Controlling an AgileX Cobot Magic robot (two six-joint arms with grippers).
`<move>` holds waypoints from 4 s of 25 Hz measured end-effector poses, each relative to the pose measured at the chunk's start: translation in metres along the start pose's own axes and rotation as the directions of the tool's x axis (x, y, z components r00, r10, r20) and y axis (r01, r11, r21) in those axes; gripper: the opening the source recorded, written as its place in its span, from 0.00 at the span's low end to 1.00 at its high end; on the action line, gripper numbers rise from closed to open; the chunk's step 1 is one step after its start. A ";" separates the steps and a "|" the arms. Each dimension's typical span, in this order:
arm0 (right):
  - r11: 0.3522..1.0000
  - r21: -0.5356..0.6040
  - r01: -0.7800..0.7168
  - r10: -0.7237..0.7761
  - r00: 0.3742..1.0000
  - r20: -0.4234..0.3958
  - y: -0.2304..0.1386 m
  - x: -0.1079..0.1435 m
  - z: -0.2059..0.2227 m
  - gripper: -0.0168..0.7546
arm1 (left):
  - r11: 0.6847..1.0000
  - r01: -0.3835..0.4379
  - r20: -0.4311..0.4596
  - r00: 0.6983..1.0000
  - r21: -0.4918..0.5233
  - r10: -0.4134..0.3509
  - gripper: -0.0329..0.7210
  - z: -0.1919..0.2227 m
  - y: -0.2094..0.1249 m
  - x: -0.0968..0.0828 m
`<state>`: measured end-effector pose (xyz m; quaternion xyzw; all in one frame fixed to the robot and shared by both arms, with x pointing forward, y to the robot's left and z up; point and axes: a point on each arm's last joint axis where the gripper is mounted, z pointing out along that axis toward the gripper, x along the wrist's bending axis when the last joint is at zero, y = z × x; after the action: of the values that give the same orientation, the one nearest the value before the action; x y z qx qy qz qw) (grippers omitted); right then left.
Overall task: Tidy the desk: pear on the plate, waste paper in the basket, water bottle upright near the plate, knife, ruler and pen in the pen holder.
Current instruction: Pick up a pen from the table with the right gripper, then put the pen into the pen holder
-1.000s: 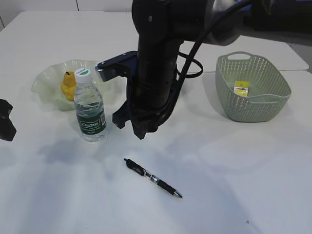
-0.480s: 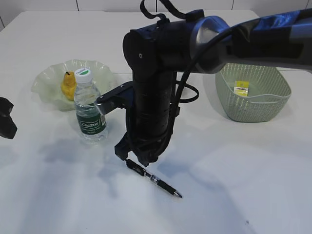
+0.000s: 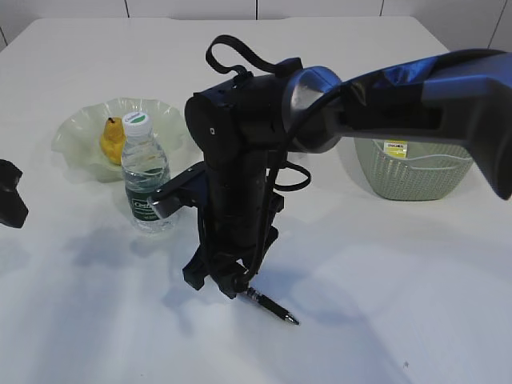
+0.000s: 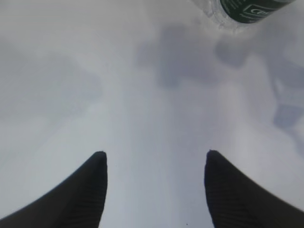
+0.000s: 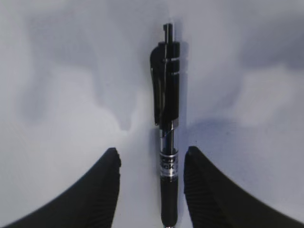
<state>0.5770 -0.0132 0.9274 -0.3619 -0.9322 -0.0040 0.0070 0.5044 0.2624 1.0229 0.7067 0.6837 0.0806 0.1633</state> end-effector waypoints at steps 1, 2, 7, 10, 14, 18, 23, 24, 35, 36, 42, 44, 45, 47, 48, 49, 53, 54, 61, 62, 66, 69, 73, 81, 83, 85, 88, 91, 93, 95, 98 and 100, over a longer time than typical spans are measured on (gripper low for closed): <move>1.000 -0.002 0.002 -0.002 1.000 0.004 0.000 0.000 0.000 0.50 | 1.000 0.000 0.000 1.000 0.000 0.000 0.65 0.000 0.000 0.000; 1.000 -0.004 0.004 -0.004 1.000 0.010 0.000 -0.001 0.000 0.52 | 1.000 0.000 -0.001 1.000 0.000 0.000 0.65 0.000 0.000 0.000; 1.000 -0.030 0.011 -0.010 1.000 0.028 0.003 -0.002 0.000 0.54 | 1.000 0.000 -0.001 1.000 -0.001 0.000 0.65 0.000 0.000 0.000; 0.999 -0.046 0.012 -0.011 0.999 0.032 0.004 -0.003 0.000 0.54 | 1.000 0.000 0.000 1.000 -0.002 0.000 0.65 0.000 0.000 0.000; 0.999 -0.040 0.013 -0.011 0.999 0.033 0.005 -0.003 0.004 0.54 | 1.000 0.000 0.000 1.000 -0.003 0.000 0.65 0.000 0.000 0.000; 1.000 -0.016 0.012 -0.011 1.000 0.029 0.005 -0.003 0.015 0.54 | 1.000 0.000 0.000 1.000 -0.005 0.000 0.65 0.000 0.000 0.000; 1.000 -0.016 0.012 -0.011 1.000 0.029 0.006 -0.003 0.016 0.54 | 1.000 0.000 0.000 1.000 -0.005 0.000 0.65 0.000 0.000 0.000; 1.000 -0.016 0.012 -0.011 1.000 0.029 0.006 -0.003 0.017 0.54 | 1.000 0.000 0.000 1.000 -0.005 0.000 0.65 0.000 0.000 0.000; 1.000 -0.021 0.001 -0.001 1.000 0.011 0.008 -0.002 0.024 0.54 | 1.000 0.000 0.000 1.000 -0.005 0.000 0.65 0.000 0.000 0.000; 1.000 -0.021 0.001 -0.001 1.000 0.011 0.008 -0.002 0.024 0.54 | 1.000 0.000 0.000 1.000 -0.005 0.000 0.65 0.000 0.000 0.000; 1.000 -0.022 -0.001 0.001 1.000 0.008 0.008 -0.002 0.024 0.54 | 1.000 0.000 0.000 1.000 -0.005 0.000 0.65 0.000 0.000 0.000; 1.000 -0.024 -0.001 0.001 1.000 0.008 0.008 -0.002 0.024 0.54 | 1.000 0.000 0.000 1.000 -0.005 0.000 0.65 0.000 0.000 0.000; 1.000 -0.025 -0.001 0.001 1.000 0.008 0.008 -0.002 0.024 0.54 | 1.000 0.000 0.000 1.000 -0.005 0.000 0.65 0.000 0.000 0.000; 1.000 -0.025 -0.002 0.002 1.000 0.006 0.008 -0.002 0.025 0.54 | 1.000 0.000 0.000 1.000 -0.005 0.000 0.65 0.000 0.000 0.000; 1.000 -0.023 -0.002 0.002 1.000 0.006 0.008 -0.002 0.026 0.54 | 1.000 0.000 0.000 1.000 -0.005 0.000 0.65 0.000 0.000 0.000; 1.000 -0.019 -0.002 0.002 1.000 0.005 0.008 -0.002 0.028 0.54 | 1.000 0.000 0.000 1.000 -0.005 0.000 0.65 0.000 0.000 0.000; 1.000 -0.016 -0.005 0.005 1.000 0.000 0.008 -0.001 0.030 0.54 | 1.000 0.000 0.000 1.000 -0.005 0.000 0.65 0.000 0.000 0.000; 1.000 -0.016 -0.005 0.005 1.000 0.000 0.008 -0.001 0.030 0.54 | 1.000 0.000 0.000 1.000 -0.005 0.000 0.65 0.000 0.000 0.000; 1.000 -0.017 -0.006 0.006 1.000 -0.002 0.009 -0.001 0.030 0.37 | 1.000 0.000 0.000 1.000 -0.005 0.000 0.65 0.000 0.000 0.000; 1.000 -0.017 -0.007 0.007 1.000 -0.004 0.009 -0.001 0.030 0.31 | 1.000 0.000 0.000 1.000 -0.005 0.000 0.65 0.000 0.000 0.000; 1.000 -0.013 -0.011 0.011 1.000 -0.009 0.008 -0.001 0.030 0.16 | 1.000 0.000 0.000 1.000 -0.005 0.000 0.65 0.000 0.000 0.000; 1.000 -0.011 -0.017 0.017 1.000 -0.009 0.008 -0.004 0.030 0.15 | 1.000 0.000 0.000 1.000 -0.005 0.000 0.65 0.000 0.000 0.000; 1.000 -0.003 -0.019 0.019 1.000 -0.011 0.007 -0.005 0.030 0.14 | 1.000 0.000 0.000 1.000 -0.005 0.000 0.65 0.000 0.000 0.000; 1.000 -0.005 -0.031 0.031 0.999 -0.011 0.009 -0.011 0.019 0.14 | 1.000 -0.002 -0.002 1.000 -0.005 0.002 0.65 0.000 0.000 0.000; 0.999 -0.013 -0.043 0.043 0.999 -0.010 0.008 -0.017 0.014 0.14 | 1.000 -0.002 -0.002 1.000 -0.005 0.002 0.65 0.000 0.000 0.000; 0.998 -0.032 -0.059 0.059 0.998 -0.007 0.006 -0.024 0.004 0.14 | 1.000 -0.002 -0.002 1.000 -0.003 0.002 0.65 0.000 0.000 0.000; 0.993 -0.073 -0.098 0.098 0.995 -0.002 0.001 -0.041 -0.015 0.14 | 1.000 -0.002 -0.002 1.000 -0.003 0.002 0.65 0.000 0.000 0.000; 0.981 -0.127 -0.149 0.151 0.989 0.002 -0.007 -0.063 -0.040 0.14 | 1.000 -0.002 -0.002 1.000 -0.003 0.002 0.65 0.000 0.000 0.000; 0.968 -0.168 -0.186 0.190 0.982 0.008 -0.015 -0.079 -0.057 0.14 | 1.000 -0.002 -0.002 1.000 -0.003 0.002 0.65 0.000 0.000 0.000; 0.950 -0.225 -0.218 0.227 0.974 0.014 -0.022 -0.094 -0.074 0.14 | 1.000 -0.002 -0.002 1.000 -0.003 0.002 0.65 0.000 0.000 0.000; 0.916 -0.315 -0.250 0.271 0.962 0.024 -0.030 -0.116 -0.094 0.14 | 1.000 -0.002 -0.002 1.000 -0.003 0.002 0.65 0.000 0.000 0.000; 0.888 -0.377 -0.264 0.291 0.957 0.015 -0.032 -0.131 -0.104 0.14 | 1.000 -0.002 -0.002 1.000 -0.003 0.002 0.65 0.000 0.000 0.000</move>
<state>0.6528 -0.1264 1.0290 -0.4859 -0.8529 -0.1661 -0.0940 0.5047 0.2625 1.0230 0.7069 0.6832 0.0823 0.1637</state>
